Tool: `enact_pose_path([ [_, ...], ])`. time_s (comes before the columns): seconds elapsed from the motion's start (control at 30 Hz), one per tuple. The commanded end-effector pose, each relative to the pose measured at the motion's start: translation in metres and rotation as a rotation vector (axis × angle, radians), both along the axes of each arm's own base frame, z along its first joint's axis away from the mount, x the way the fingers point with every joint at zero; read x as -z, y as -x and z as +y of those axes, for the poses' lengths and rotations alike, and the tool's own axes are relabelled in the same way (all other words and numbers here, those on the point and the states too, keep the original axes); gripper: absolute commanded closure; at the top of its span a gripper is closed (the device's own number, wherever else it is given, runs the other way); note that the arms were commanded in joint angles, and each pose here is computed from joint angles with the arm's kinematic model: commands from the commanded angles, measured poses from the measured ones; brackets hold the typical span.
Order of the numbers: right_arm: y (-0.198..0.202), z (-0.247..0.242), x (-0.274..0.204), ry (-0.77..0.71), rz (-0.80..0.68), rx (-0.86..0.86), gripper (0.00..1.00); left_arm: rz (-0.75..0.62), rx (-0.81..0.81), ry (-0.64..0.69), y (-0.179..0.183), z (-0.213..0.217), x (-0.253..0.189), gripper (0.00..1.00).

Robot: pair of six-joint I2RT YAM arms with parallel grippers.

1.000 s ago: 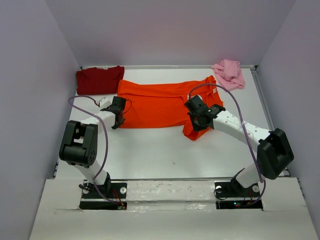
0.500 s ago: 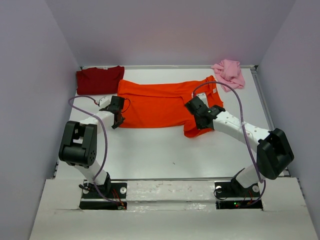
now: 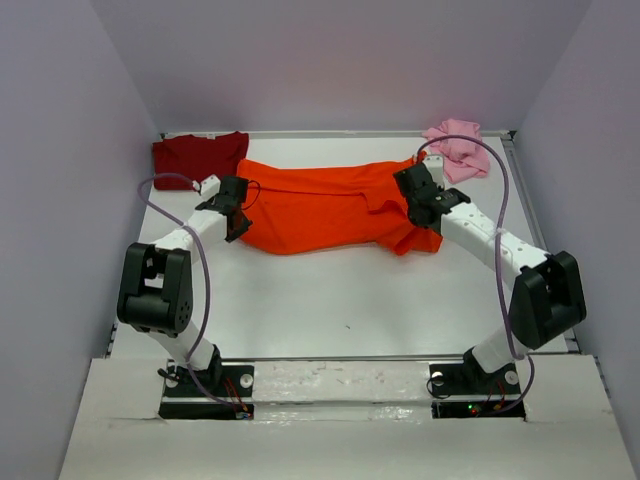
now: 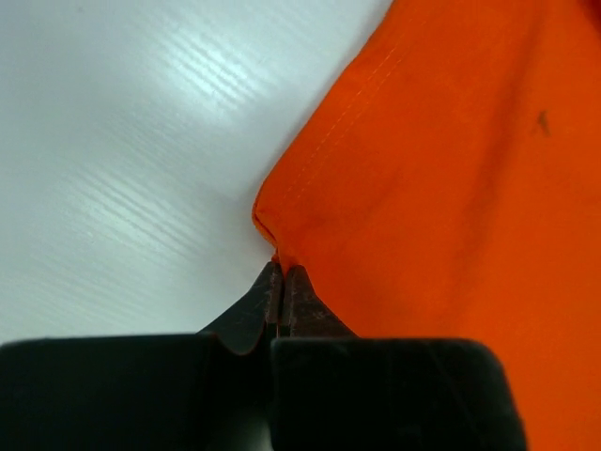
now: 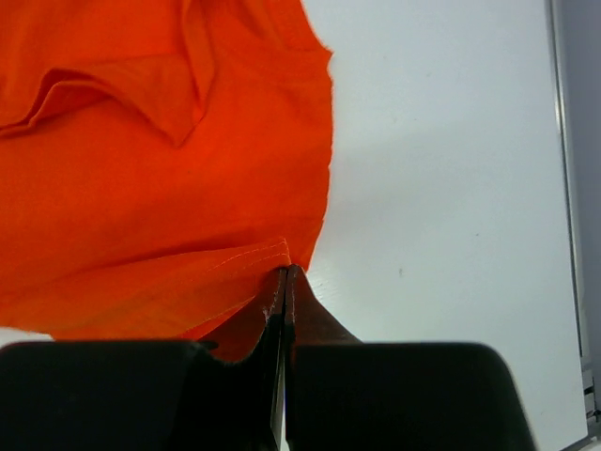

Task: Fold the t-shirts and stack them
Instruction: Grap the side of the flattened tshirt closest away from the robot with both arms, then fold the other side of the tshirt into a rectangle

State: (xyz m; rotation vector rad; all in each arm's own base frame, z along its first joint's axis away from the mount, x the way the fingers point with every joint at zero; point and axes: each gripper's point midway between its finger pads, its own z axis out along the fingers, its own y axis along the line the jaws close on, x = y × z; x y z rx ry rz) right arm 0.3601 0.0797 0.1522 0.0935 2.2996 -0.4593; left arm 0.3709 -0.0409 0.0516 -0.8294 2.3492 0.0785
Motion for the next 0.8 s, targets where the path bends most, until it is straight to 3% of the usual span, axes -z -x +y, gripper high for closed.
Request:
enact_pose_path([
  [0.0,-0.032,-0.013,-0.023,0.014,-0.092,0.044,1.00,-0.068,0.031,-0.018,-0.017,0.000,-0.034,1.00],
  [0.3,-0.072,-0.014,-0.012,0.055,-0.062,0.042,1.00,-0.057,0.066,-0.026,-0.037,-0.004,-0.038,1.00],
  [0.77,-0.119,-0.035,-0.045,0.092,-0.111,0.052,1.00,-0.077,0.061,-0.067,-0.078,0.014,-0.066,1.00],
])
